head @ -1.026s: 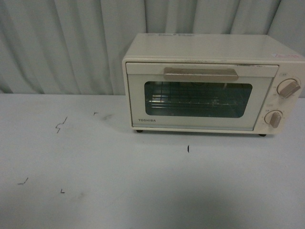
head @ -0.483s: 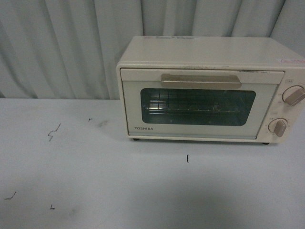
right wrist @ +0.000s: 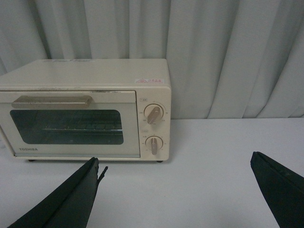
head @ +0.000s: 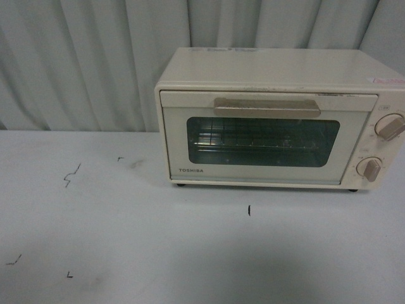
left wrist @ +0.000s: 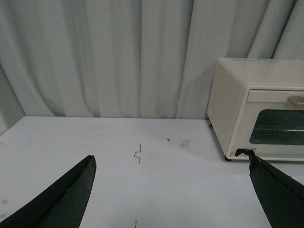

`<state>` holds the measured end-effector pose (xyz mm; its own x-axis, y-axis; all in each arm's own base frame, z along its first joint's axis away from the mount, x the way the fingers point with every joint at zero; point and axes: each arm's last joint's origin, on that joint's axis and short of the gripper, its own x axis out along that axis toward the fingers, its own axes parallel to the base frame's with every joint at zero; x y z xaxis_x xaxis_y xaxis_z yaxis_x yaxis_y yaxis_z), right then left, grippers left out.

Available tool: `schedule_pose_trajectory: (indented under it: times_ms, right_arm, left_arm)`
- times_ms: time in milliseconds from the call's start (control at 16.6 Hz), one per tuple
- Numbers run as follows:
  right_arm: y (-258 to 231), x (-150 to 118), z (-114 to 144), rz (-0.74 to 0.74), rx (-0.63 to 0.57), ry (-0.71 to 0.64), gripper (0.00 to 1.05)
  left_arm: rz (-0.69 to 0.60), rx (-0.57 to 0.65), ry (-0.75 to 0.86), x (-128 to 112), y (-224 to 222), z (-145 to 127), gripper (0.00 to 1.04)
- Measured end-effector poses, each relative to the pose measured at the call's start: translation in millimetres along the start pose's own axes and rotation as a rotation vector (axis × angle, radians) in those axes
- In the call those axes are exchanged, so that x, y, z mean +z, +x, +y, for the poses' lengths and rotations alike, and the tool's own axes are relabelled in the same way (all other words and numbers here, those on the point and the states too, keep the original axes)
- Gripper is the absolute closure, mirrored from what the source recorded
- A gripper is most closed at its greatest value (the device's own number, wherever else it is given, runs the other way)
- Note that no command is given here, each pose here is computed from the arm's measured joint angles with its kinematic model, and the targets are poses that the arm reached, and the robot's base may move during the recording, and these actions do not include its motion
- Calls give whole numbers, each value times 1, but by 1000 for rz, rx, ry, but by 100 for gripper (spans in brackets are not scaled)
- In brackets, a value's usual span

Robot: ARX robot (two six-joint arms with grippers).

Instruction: Open oven

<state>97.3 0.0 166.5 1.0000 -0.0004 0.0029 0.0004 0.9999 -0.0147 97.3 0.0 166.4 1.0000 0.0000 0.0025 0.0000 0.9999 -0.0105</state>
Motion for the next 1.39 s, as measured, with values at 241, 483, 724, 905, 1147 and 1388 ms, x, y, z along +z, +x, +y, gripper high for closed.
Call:
schedule_pose_trajectory:
  times_ms: [241,483,724,905,1147,1388]
  right_arm:
    - [0,0,0,0,0,0,6]
    - [0,0,0,0,0,0,6]
    - [0,0,0,0,0,0,6]
    - [0,0,0,0,0,0,6]
    - [0,0,0,0,1,0,6]
    - [0,0,0,-1,0,0,6]
  left_arm:
    - [0,0,0,0,0,0,7]
    - [396,42,-188,17,14,-28,7]
    - [443,-128,-459,19,75,-86,7]
    - [558,-212,-591,-2,125,-147,7]
    - [763,-214,-671,-62,142,-197,7]
    - [843,-122,-789,-100,153,-208,7]
